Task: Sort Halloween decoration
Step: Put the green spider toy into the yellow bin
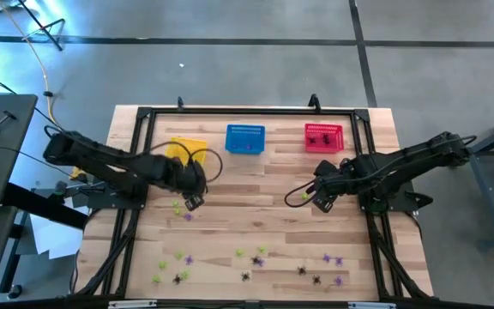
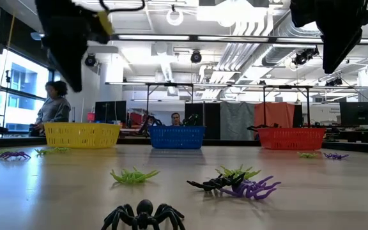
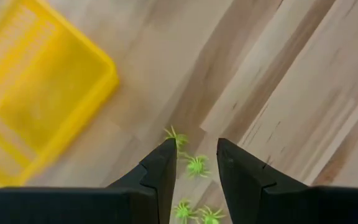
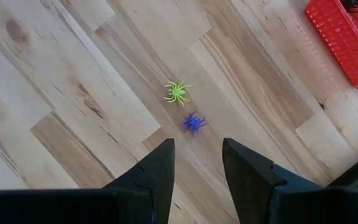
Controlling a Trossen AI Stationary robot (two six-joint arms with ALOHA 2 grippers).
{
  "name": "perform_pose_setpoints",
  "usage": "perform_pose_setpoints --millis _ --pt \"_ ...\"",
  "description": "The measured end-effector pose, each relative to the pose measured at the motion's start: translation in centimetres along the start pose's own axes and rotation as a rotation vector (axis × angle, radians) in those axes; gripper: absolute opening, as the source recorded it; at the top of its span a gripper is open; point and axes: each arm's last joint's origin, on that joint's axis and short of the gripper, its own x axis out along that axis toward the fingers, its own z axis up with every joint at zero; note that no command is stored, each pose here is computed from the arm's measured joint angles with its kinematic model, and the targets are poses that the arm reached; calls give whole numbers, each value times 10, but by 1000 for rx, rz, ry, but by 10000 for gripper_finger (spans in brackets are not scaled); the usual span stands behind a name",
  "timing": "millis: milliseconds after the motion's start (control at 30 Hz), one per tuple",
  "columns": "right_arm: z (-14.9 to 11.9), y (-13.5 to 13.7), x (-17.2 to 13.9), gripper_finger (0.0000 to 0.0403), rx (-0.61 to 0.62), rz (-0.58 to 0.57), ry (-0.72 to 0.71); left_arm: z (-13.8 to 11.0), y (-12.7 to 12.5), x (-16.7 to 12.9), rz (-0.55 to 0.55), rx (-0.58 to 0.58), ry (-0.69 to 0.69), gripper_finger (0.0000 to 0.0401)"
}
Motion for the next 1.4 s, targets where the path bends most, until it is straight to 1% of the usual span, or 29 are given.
perform_pose_setpoints --millis 200,400,500,567,800,900,1033,1400 --pt "0 0 0 130 0 0 0 -20 -8 26 1 -20 19 102" --pt "0 0 0 130 0 1 -1 -33 -5 47 13 -13 23 103" --pt "0 0 0 130 0 1 -1 -38 -4 56 2 -17 11 110" --pt "0 0 0 130 0 1 -1 -42 -2 59 17 -14 10 117" --pt "0 0 0 130 1 3 -2 -47 4 68 76 28 -37 145" --pt "0 0 0 130 1 4 -3 -49 6 74 65 15 -43 152" --pt "0 1 0 130 2 7 -5 -50 10 80 63 26 -49 154" --pt "1 1 0 130 4 13 -10 -60 20 100 8 -41 -59 155"
